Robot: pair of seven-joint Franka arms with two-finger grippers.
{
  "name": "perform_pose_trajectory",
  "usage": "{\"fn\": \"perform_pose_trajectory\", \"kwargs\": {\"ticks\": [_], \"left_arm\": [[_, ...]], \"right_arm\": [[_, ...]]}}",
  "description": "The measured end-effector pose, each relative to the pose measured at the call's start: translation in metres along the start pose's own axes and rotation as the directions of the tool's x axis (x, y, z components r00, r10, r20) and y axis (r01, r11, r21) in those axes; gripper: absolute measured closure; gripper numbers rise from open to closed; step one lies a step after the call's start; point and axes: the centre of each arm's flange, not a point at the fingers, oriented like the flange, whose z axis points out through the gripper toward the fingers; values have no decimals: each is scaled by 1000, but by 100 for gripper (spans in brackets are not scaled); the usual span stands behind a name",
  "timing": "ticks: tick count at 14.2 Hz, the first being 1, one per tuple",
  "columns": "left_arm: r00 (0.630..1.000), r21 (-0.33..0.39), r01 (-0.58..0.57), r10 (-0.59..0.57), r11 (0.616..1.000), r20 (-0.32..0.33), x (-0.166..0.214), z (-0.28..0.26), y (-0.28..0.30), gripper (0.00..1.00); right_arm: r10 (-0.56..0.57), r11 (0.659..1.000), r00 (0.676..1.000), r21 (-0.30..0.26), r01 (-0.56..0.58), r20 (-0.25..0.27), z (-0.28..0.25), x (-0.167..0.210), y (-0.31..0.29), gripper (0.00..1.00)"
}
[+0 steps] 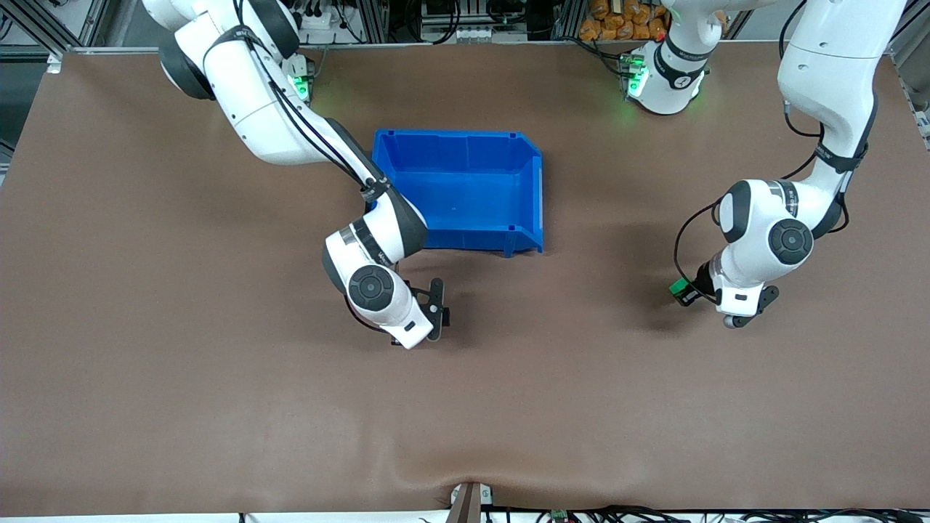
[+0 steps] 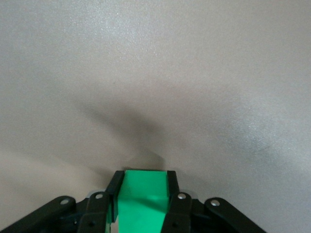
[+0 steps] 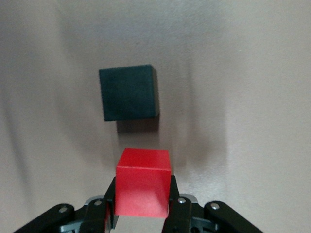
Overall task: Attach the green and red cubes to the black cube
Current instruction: 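Set the red cube against the black cube and open the right gripper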
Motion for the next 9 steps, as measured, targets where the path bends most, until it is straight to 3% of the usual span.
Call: {"fn": "perform_pose_trajectory", "kwargs": {"ticks": [5, 9], "left_arm": [[1000, 0, 6, -6, 1000, 0, 0, 0, 1, 60], [997, -10, 73, -73, 997, -8, -6, -6, 17, 60]], "right_arm": [[-6, 1000, 1000, -20, 6, -5, 7, 5, 1, 59], [-6, 1000, 1000, -25, 6, -4, 7, 14, -4, 59]]}}
